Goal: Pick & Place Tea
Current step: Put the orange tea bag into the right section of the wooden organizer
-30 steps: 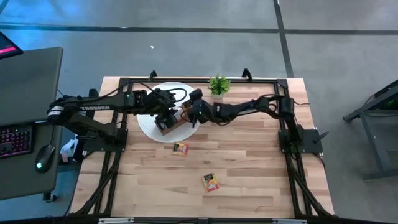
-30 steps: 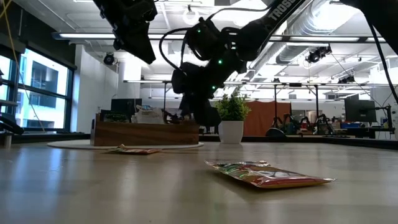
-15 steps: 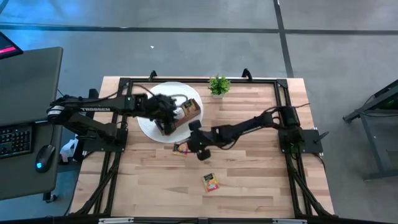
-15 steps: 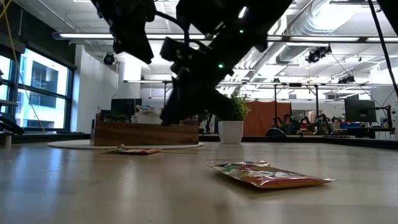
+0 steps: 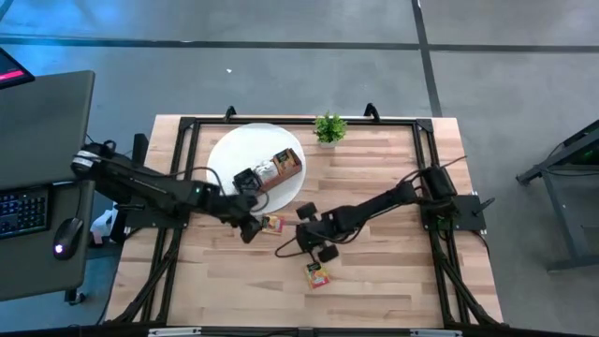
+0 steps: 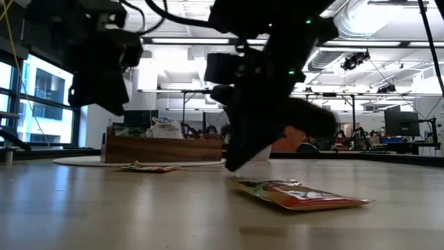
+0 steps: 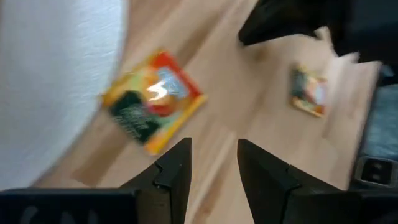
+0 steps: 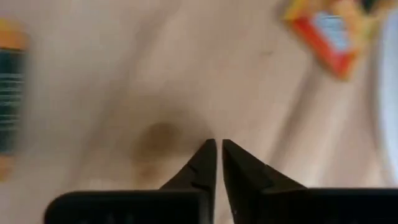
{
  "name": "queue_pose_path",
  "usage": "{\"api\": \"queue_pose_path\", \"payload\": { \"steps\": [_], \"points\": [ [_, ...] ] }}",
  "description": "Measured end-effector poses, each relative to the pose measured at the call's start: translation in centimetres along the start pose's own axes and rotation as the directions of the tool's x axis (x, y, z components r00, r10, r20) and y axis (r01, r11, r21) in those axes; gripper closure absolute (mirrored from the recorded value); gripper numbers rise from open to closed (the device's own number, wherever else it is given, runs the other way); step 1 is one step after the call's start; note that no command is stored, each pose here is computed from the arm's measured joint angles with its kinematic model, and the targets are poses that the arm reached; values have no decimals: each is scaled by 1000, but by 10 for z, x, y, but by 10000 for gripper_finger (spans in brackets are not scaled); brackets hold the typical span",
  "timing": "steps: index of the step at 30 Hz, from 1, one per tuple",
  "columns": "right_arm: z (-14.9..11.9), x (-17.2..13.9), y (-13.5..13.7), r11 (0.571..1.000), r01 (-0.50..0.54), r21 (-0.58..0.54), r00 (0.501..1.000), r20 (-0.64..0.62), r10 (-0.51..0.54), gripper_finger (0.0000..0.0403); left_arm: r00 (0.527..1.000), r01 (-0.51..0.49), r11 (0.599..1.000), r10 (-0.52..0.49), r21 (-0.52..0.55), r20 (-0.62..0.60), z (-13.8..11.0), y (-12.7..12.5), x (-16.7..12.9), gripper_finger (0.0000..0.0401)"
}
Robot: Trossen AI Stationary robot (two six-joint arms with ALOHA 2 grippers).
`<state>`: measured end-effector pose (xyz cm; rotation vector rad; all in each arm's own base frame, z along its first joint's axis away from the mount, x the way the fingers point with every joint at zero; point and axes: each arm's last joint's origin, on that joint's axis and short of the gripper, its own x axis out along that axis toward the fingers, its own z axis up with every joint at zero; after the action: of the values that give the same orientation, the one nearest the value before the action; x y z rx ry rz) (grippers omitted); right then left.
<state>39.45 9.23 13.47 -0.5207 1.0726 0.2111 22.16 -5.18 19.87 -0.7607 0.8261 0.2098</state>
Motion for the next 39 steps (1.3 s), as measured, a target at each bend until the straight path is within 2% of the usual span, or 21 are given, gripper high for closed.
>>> {"api": "queue_pose_path", "payload": {
  "steps": [2,6,8,13,18,24,27,33,36,39],
  "points": [
    [-1,-1,5,1000,-25,8,1000,-14,25,391,999,36,999,-36,23,32,-7,-4,2,273],
    [-2,-4,10,999,-40,-11,999,-35,39,398,997,22,998,-25,52,71,-15,-7,3,273],
    [-2,-8,11,997,-74,-15,997,-34,74,390,996,25,998,-30,54,85,-15,-8,3,273],
    [8,-32,12,976,-219,13,973,85,217,360,996,12,997,-18,72,89,-15,-7,3,273],
    [14,-41,20,919,-379,109,919,164,360,329,988,-63,996,53,65,142,-15,-4,7,273],
    [8,-31,45,939,-334,81,933,168,317,283,985,-83,995,73,61,154,-15,-3,8,273],
    [5,-26,49,931,-350,101,919,228,321,256,986,-86,994,76,62,151,-15,-3,8,273],
    [-14,-10,54,945,-296,136,941,210,264,208,986,-87,994,77,62,149,-15,-2,8,273],
    [-22,-4,55,940,-309,145,932,242,269,200,986,-87,994,77,62,150,-15,-2,8,273],
    [-32,0,57,931,-329,160,925,251,284,216,985,-89,994,79,62,152,-15,-2,8,273]
  ]
}}
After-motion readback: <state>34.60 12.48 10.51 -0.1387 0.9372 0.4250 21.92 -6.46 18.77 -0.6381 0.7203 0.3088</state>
